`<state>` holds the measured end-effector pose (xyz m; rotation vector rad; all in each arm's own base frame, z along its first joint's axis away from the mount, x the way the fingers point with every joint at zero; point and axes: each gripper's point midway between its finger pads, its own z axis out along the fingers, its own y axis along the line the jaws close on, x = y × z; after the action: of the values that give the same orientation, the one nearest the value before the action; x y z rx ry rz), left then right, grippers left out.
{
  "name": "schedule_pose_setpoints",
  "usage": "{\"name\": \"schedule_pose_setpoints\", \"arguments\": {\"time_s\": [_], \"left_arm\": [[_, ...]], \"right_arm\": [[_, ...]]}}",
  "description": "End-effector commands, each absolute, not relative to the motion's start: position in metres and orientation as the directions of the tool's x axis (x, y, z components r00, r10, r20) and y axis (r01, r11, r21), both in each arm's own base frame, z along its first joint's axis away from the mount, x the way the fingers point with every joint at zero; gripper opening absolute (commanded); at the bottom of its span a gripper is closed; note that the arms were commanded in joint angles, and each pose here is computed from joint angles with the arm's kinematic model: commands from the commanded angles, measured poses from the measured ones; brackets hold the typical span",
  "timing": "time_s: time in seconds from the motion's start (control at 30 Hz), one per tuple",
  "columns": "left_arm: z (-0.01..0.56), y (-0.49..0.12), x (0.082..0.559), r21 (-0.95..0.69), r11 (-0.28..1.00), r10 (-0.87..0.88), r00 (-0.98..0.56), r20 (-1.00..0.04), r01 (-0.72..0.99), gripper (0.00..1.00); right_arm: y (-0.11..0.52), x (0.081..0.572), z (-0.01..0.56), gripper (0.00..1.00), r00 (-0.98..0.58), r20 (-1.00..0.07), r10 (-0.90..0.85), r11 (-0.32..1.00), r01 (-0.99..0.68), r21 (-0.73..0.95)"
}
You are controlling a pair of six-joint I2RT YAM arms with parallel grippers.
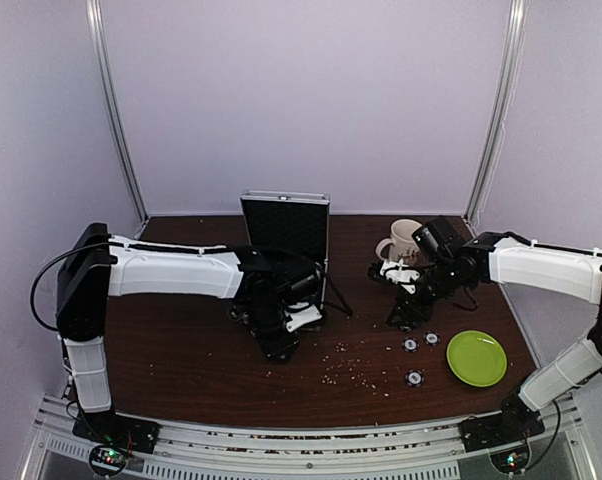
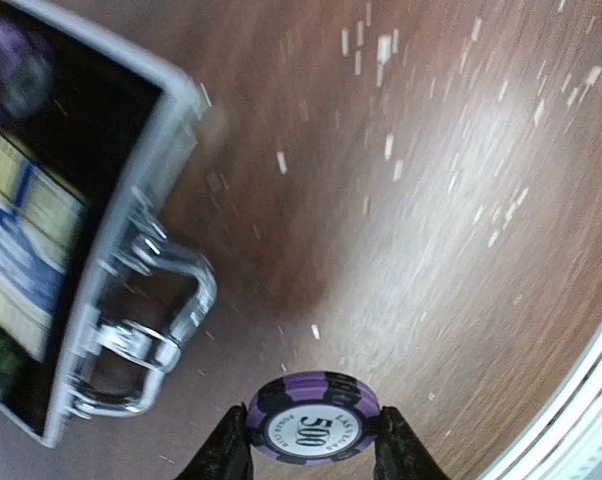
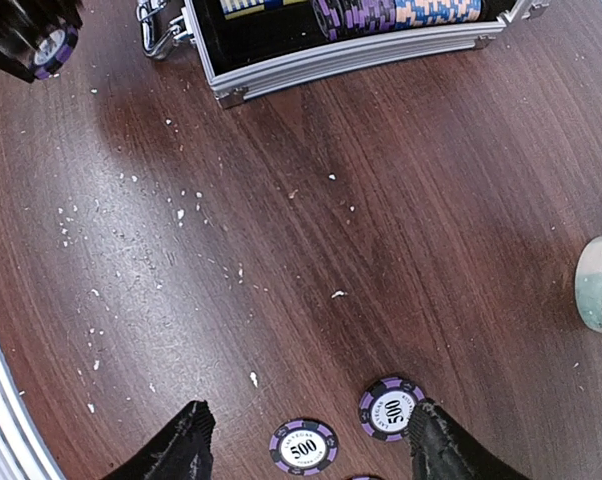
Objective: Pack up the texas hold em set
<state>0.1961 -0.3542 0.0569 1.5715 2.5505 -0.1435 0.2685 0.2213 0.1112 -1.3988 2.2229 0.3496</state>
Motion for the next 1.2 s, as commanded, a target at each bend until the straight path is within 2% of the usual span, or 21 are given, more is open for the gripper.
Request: {"name": "schedule_pose_setpoints", "arguments": {"time_s": [0.0,0.2,0.37,1.03,1.17], "left_arm": [[0.104,-0.386,0.238,0.041,0.537,0.789,-0.484,-0.378,0.843,0.31],[0.109,-0.4,0.307,0.094,0.732,0.611,-0.588,-0.53,0.675,0.31],[0.097,-0.41,0.336,0.039,0.774,0.529,-0.612,-0.588,0.632,0.31],[0.049,-0.421,0.361,0.001,0.813,0.466,-0.649,-0.601,0.582,0.32],[0.042,-0.421,0.364,0.006,0.818,0.466,-0.654,-0.596,0.576,0.37]], "right_arm": [[0.218,0.272,0.111,0.68,-0.376,-0.528,-0.762,0.459,-0.888,-0.03],[0.214,0.274,0.113,0.68,-0.388,-0.531,-0.754,0.472,-0.881,-0.027],[0.212,0.275,0.113,0.68,-0.393,-0.533,-0.749,0.477,-0.879,-0.022],[0.211,0.275,0.106,0.68,-0.412,-0.518,-0.749,0.478,-0.879,0.009],[0.21,0.274,0.105,0.68,-0.414,-0.513,-0.752,0.476,-0.879,0.012]]}}
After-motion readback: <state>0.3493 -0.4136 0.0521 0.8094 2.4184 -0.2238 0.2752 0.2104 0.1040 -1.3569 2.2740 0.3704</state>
